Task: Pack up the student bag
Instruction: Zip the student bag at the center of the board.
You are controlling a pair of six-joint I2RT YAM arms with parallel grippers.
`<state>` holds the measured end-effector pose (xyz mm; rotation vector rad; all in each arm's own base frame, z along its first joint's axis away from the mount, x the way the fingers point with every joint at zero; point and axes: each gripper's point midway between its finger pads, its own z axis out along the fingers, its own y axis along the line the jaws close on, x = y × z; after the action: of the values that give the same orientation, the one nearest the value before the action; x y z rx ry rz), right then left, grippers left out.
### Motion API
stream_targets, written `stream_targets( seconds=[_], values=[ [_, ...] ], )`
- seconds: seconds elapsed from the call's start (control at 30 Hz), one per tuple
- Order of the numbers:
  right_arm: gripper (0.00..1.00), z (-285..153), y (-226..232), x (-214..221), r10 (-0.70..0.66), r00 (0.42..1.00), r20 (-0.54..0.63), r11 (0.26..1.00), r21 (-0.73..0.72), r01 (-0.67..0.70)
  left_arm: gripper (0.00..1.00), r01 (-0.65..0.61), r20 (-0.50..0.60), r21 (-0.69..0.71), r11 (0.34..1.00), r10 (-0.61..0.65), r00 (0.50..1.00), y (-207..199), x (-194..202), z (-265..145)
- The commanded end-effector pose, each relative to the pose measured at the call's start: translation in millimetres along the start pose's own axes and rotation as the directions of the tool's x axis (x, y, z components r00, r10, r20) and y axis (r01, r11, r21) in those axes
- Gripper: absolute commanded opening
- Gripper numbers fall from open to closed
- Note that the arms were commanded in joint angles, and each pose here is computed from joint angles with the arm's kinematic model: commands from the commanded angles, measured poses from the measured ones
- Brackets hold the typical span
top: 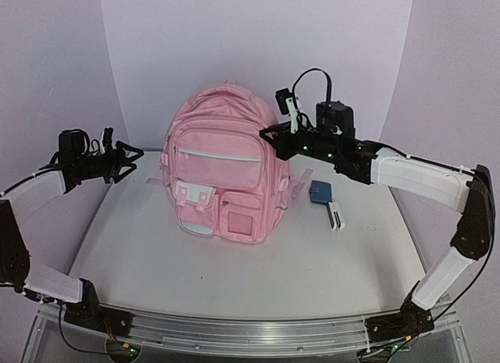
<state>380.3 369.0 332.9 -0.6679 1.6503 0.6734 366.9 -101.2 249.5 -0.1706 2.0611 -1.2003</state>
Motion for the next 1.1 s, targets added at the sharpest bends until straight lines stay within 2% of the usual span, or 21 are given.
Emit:
stream_targets(
  seconds=[0.0, 0.17, 0.3, 0.57, 0.83, 1.07],
  values=[
    [0.0, -37.6, -6.0, -90.3, -0.045, 0.965, 0.257, 0.986, -0.143, 0.084, 0.72, -0.204, -0.055, 0.233, 0.951, 0.223, 0.973, -81.2, 20.7, 0.6],
    [0.0, -37.4, -33.0, -88.0, -0.022, 0.969, 0.245, 0.984, -0.164, 0.064, 0.7, -0.27, -0.032, 0.303, 0.914, 0.293, 0.956, -112.4, 25.3, -0.4],
    [0.0, -38.5, -37.4, -87.7, -0.007, 0.969, 0.245, 0.984, -0.171, 0.051, 0.65, -0.383, -0.048, 0.239, 0.892, 0.405, 0.913, -121.6, 35.0, 11.8],
    [0.0, -42.2, -34.8, -88.5, 0.017, 0.969, 0.248, 0.98, -0.195, 0.033, 0.52, -0.553, -0.083, 0.128, 0.823, 0.564, 0.821, -109.0, 20.5, 42.4],
    [0.0, -44.1, -33.9, -87.3, 0.03, 0.97, 0.243, 0.978, -0.209, 0.023, 0.37, -0.587, -0.105, 0.172, 0.791, 0.607, 0.788, -113.6, 13.4, 61.6],
    [0.0, -39.7, -38.9, -81.5, 0.037, 0.972, 0.231, 0.978, -0.21, 0.012, 0.36, -0.585, -0.128, 0.217, 0.782, 0.617, 0.777, -116.3, 22.4, 71.9]
  ],
)
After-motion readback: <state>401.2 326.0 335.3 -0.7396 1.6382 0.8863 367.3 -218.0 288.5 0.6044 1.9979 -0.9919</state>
